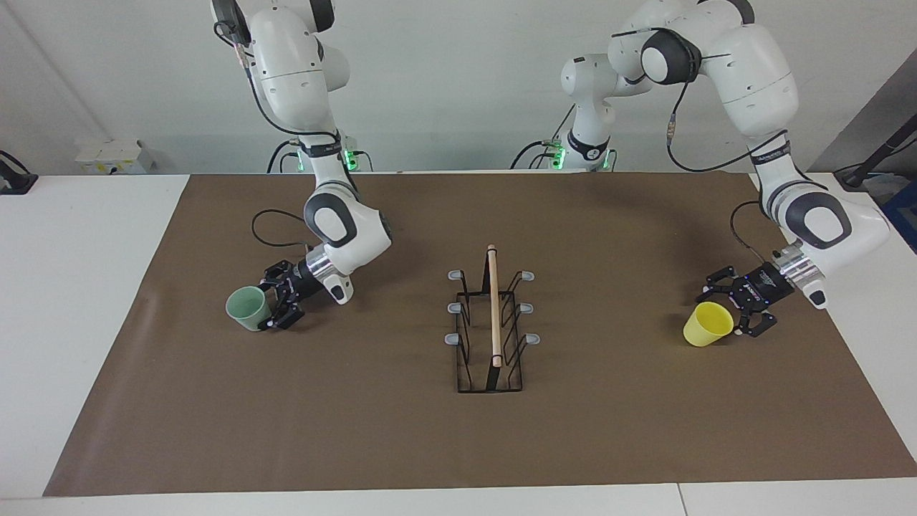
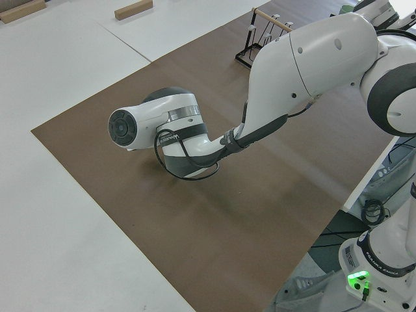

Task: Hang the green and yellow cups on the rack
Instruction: 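Grasp the yellow cup with the left gripper while the right gripper grasps the green cup, then lift the yellow cup with the left gripper while the right gripper lifts the green cup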

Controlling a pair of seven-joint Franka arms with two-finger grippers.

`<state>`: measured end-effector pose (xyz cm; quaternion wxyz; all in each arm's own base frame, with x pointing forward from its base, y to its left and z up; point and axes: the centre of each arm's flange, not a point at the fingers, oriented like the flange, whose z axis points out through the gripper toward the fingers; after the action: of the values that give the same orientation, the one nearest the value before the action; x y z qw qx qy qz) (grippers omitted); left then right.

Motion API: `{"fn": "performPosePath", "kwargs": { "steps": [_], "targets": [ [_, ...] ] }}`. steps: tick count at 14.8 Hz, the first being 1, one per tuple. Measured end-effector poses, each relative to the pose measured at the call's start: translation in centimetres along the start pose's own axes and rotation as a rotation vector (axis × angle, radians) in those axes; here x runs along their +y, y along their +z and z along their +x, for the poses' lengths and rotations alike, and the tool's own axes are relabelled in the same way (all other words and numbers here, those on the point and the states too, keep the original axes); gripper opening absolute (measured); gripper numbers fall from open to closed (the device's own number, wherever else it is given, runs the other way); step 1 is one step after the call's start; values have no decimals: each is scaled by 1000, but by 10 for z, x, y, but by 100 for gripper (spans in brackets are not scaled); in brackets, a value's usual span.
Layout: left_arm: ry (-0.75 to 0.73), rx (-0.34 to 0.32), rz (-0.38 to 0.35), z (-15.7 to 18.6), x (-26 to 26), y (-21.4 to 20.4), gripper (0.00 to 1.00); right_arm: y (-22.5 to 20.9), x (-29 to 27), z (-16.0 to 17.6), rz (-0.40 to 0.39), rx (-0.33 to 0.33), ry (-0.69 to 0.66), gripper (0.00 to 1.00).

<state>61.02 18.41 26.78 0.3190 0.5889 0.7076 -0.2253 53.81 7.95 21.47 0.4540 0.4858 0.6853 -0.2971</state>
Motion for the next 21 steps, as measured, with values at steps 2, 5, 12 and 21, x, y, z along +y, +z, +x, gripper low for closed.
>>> {"fn": "performPosePath", "kwargs": {
  "steps": [2,5,12,21],
  "targets": [
    [-28,-26,-41,-1,-2,6,100,2,0,-1,-3,8,3,100],
    [-51,-22,-80,0,-3,18,100,-1,1,0,-10,13,3,93],
    [-68,-38,-118,-11,-6,41,100,-3,7,-7,-34,-7,7,67],
    [-1,-17,-130,-32,-13,50,90,-61,64,-73,126,96,288,67]
  ]
}}
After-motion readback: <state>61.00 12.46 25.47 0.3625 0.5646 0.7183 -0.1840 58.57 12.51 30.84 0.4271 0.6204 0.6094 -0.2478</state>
